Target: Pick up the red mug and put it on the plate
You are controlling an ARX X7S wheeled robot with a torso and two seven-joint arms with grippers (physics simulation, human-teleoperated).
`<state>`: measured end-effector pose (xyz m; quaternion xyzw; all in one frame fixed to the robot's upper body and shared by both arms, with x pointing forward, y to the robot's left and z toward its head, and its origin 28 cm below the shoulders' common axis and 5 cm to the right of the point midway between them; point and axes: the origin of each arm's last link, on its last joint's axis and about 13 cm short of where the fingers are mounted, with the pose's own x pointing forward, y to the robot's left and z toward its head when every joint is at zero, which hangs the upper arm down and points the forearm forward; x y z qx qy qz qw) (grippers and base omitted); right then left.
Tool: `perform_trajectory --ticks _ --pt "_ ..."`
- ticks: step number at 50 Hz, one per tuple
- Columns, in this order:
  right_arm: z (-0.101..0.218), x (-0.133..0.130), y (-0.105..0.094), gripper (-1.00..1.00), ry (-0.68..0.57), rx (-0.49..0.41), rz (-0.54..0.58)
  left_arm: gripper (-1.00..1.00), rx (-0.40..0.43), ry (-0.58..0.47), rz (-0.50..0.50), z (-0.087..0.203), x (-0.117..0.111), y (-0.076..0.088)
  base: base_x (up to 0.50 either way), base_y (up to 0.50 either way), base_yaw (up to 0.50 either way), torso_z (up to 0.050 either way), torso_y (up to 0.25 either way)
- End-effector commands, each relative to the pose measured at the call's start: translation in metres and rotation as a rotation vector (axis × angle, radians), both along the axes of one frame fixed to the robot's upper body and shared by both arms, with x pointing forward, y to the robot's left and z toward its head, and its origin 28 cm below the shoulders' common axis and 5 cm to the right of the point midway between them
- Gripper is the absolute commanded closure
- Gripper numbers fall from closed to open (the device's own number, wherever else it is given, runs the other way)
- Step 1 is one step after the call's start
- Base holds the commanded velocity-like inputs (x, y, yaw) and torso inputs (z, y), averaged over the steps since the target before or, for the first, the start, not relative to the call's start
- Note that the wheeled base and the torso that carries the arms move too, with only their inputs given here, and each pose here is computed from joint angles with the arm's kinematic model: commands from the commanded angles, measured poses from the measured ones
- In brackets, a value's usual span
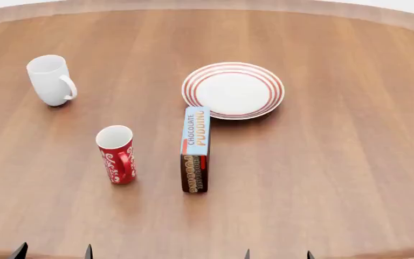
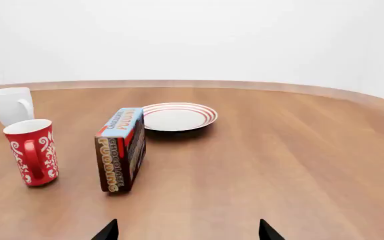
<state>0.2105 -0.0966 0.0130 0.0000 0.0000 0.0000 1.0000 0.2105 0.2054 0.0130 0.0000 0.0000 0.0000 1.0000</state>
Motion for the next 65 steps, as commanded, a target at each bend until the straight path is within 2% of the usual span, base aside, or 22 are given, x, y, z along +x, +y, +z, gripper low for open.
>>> perform_trajectory --ticks 1,17,20,29,43,52,65 --pt "0.001 -0.001 0.0 -1.0 0.0 0.002 -0.003 -1.0 0.0 -0.001 0.0 0.0 -0.001 0.0 0.0 0.0 0.0 0.0 0.0" --pt "0.002 -0.002 0.0 -1.0 0.001 0.005 0.007 -1.0 0.002 -0.013 -0.001 0.001 0.001 -0.002 0.0 0.0 0.0 0.0 0.0" --pt "0.002 -0.002 0.001 -1.0 0.001 0.006 0.009 -1.0 0.027 -0.059 -0.001 0.008 0.002 -0.002 0.0 0.0 0.0 0.0 0.0" --pt "0.002 -0.002 0.0 -1.0 0.0 0.007 0.01 -1.0 0.008 -0.145 -0.006 0.03 -0.001 -0.002 0.0 0.0 0.0 0.0 0.0" --pt "0.004 -0.003 0.0 -1.0 -0.002 0.012 0.011 -1.0 0.032 -0.306 -0.005 0.069 -0.01 -0.001 0.0 0.0 0.0 0.0 0.0" --pt "0.002 -0.002 0.0 -1.0 -0.002 0.012 0.012 -1.0 0.068 -0.41 0.005 0.092 -0.017 0.0 0.0 0.0 0.0 0.0 0.0" --pt "0.002 -0.002 0.001 -1.0 -0.004 0.014 0.011 -1.0 0.078 -0.493 0.006 0.11 -0.025 -0.001 0.0 0.0 0.0 0.0 0.0"
